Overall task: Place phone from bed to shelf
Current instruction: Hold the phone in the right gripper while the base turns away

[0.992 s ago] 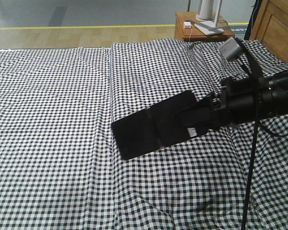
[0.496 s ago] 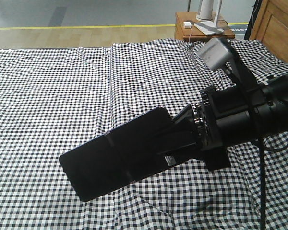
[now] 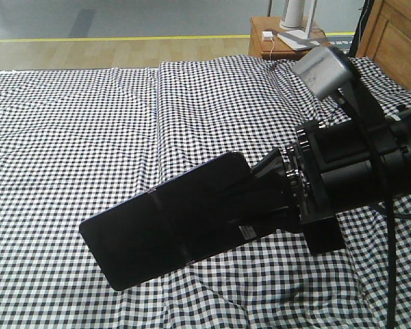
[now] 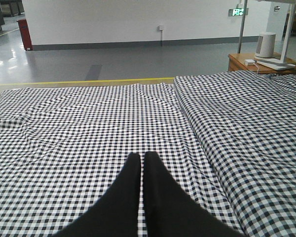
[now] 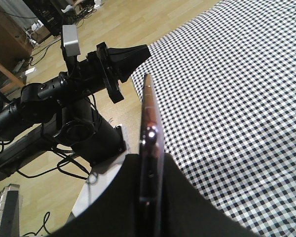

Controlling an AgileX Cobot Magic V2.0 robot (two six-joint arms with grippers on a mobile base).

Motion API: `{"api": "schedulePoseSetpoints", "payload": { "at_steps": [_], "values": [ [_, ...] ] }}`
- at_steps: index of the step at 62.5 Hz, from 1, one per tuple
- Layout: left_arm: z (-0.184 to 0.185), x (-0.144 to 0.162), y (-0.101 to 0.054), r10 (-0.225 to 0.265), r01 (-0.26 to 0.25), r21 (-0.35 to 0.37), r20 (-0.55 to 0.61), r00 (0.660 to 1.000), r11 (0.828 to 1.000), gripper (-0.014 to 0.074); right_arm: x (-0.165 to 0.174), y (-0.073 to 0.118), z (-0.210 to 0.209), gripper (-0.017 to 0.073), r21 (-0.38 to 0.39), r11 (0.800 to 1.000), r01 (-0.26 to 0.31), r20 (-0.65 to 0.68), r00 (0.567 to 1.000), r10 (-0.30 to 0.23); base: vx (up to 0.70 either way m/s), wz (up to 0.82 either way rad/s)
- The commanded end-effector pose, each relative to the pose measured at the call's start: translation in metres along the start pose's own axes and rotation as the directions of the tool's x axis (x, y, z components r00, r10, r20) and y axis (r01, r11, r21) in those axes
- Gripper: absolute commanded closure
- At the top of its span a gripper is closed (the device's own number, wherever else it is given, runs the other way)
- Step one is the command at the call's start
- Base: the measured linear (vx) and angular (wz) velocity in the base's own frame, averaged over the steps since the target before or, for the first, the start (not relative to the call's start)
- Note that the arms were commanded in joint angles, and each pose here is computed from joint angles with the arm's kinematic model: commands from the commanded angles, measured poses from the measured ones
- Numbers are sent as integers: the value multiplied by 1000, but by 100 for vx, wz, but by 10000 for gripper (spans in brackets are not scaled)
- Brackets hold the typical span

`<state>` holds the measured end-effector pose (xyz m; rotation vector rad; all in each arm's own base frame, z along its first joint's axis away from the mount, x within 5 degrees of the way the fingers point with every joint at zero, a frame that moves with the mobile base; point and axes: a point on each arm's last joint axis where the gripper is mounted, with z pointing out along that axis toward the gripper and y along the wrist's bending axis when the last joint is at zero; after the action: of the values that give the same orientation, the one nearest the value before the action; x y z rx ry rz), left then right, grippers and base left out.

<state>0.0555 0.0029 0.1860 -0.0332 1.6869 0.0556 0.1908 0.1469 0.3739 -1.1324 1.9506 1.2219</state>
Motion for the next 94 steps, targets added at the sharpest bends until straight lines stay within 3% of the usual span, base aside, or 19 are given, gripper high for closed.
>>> {"api": "schedulePoseSetpoints", "payload": {
  "at_steps": [1,94],
  "values": [
    [0,-5,0,-9,9,0,74,997,1000,592,-10,20,-8,561,-93,995,26,59,998,-21,0,0],
    [0,-5,0,-9,9,0,74,997,1000,592,-10,20,-8,561,-92,995,30,60,998,-25,-1,2]
  ]
}}
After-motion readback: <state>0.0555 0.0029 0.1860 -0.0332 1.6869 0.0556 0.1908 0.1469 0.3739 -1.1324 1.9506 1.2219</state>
